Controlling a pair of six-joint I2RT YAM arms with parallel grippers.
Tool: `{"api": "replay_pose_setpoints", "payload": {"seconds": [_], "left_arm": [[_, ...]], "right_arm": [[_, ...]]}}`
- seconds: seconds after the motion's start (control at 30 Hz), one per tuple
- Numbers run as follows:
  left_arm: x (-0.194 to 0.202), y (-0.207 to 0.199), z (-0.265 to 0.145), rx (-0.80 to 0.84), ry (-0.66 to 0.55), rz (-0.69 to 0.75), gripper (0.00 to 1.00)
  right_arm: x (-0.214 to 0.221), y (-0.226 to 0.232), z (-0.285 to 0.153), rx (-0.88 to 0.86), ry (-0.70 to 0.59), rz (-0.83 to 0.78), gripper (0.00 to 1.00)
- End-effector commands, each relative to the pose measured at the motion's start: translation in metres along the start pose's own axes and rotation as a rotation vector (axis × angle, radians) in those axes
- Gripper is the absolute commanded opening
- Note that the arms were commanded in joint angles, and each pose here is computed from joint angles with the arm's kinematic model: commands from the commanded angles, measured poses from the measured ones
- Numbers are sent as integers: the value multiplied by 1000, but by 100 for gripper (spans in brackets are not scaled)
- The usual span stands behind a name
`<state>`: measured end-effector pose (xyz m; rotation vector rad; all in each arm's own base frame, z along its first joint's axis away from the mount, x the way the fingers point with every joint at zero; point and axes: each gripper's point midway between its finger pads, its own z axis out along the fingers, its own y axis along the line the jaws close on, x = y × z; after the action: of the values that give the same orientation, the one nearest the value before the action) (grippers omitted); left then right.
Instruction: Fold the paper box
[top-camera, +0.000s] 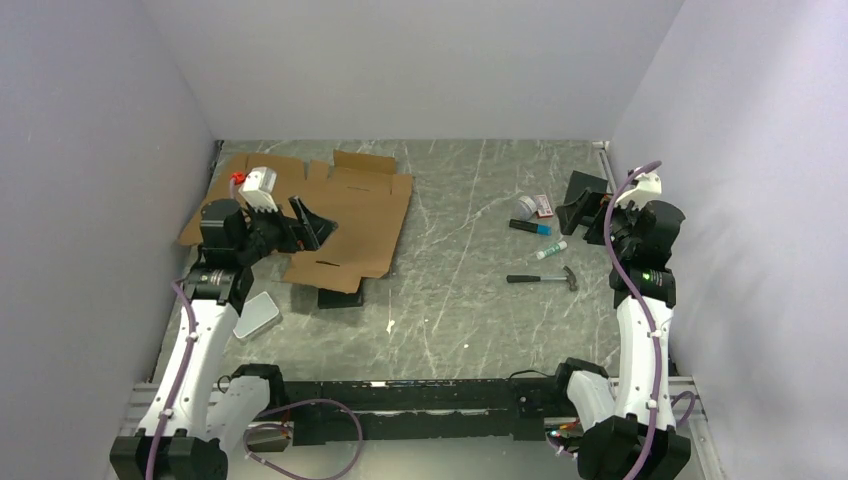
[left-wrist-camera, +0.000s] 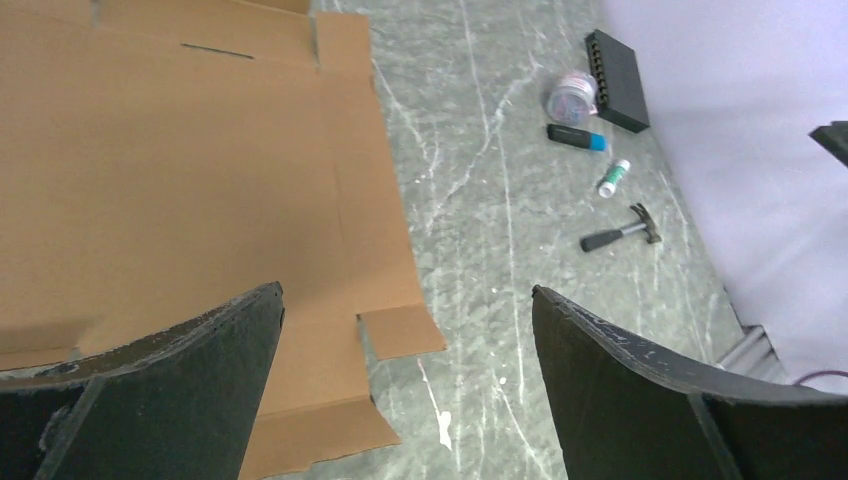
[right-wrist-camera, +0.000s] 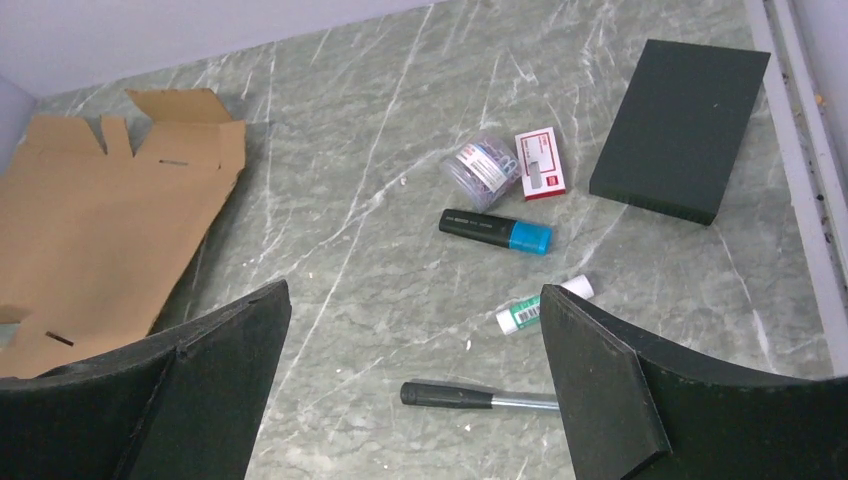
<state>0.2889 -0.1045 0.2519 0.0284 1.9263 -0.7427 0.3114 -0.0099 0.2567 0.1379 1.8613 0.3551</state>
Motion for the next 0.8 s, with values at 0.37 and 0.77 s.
{"api": "replay_pose_setpoints", "payload": {"seconds": [0.37,0.77], "left_arm": [[35,-72,32,-2,230,103,99],[117,-83,95,-323,485,451,94]], "right_arm": [[7,21,-1,-154,-9,-110,100],[49,61,-17,-501,49,-328,100]]}}
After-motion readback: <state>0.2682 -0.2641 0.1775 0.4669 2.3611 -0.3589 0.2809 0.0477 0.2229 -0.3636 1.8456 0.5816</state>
